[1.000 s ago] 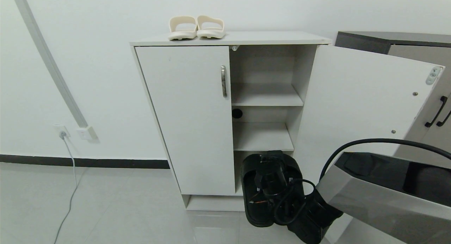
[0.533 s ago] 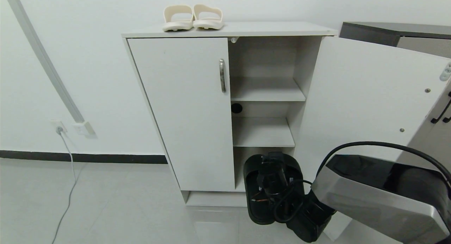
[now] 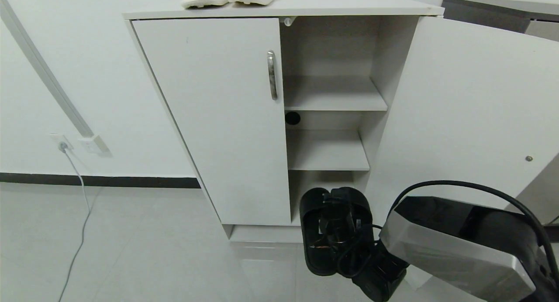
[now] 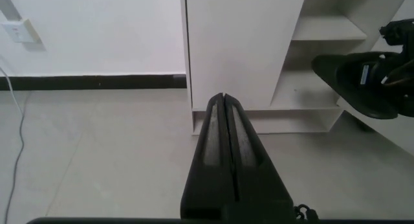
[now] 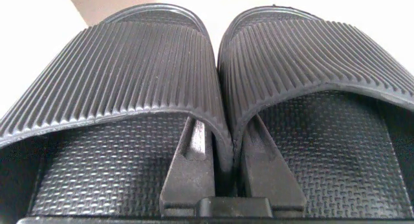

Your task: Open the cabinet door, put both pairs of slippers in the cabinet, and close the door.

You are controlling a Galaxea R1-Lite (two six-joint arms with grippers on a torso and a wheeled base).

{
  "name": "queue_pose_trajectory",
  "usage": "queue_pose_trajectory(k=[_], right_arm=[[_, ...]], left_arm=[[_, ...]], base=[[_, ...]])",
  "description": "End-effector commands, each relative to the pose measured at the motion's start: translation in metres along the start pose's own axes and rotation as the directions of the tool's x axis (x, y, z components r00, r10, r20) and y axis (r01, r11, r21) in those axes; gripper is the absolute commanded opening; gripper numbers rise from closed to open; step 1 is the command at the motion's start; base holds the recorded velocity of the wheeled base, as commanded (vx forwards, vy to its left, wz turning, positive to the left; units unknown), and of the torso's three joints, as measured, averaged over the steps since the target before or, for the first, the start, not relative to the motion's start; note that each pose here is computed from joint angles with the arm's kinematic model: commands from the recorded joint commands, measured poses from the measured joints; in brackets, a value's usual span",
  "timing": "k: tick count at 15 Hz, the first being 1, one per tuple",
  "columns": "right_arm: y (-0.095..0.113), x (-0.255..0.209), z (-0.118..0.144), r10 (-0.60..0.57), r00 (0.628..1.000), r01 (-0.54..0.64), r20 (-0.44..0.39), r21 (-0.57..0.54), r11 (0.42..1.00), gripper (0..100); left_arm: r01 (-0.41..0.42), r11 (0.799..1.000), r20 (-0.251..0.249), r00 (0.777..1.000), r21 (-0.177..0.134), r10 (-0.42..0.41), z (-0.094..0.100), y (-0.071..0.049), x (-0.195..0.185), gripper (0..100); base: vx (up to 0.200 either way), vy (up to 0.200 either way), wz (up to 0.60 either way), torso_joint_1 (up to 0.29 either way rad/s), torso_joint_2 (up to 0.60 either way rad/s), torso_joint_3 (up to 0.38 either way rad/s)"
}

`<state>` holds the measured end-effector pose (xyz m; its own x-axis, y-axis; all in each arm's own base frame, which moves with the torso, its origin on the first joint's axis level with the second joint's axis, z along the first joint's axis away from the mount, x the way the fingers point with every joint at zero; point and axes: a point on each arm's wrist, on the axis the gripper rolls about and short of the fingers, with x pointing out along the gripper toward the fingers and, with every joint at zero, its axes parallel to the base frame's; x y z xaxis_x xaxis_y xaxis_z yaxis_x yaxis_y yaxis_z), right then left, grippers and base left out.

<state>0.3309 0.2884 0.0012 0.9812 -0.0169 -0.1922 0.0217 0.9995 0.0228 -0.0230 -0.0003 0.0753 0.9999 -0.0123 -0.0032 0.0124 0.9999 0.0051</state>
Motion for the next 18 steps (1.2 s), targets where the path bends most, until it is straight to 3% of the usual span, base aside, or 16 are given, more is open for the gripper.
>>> queue_pose_trajectory(k=[1,2,3,11,18], right_arm=[[-0.003,0.006,-0.011,0.005,0.997,-0.003,0.077,-0.032,0.999,0],[-0.007,0.01,-0.008,0.003,0.99,0.003,0.142,-0.041,0.999,0],[-0.009,0.012,-0.007,-0.004,0.988,0.012,0.157,-0.052,0.999,0],[-0.01,0.011,0.005,-0.008,0.983,0.015,0.186,-0.036,0.999,0],[-0.01,0.01,0.007,-0.007,0.982,0.014,0.19,-0.032,0.999,0]], left_arm=[[-0.002,1.0,-0.001,1.0,-0.001,0.002,0.0,0.0,0.0,0],[-0.002,1.0,-0.001,1.0,-0.002,0.002,0.0,0.0,0.0,0],[-0.003,1.0,-0.001,1.0,-0.002,0.003,0.0,0.0,0.0,0],[-0.003,1.0,-0.001,1.0,-0.005,0.003,0.0,0.0,0.0,0],[-0.002,1.0,-0.001,1.0,-0.005,0.002,0.0,0.0,0.0,0]], base=[[0.0,0.0,0.0,0.0,0.0,0.0],[0.0,0.0,0.0,0.0,0.0,0.0],[0.0,0.0,0.0,0.0,0.0,0.0],[0.0,0.0,0.0,0.0,0.0,0.0],[0.2,0.0,0.0,0.002,0.0,0.003]])
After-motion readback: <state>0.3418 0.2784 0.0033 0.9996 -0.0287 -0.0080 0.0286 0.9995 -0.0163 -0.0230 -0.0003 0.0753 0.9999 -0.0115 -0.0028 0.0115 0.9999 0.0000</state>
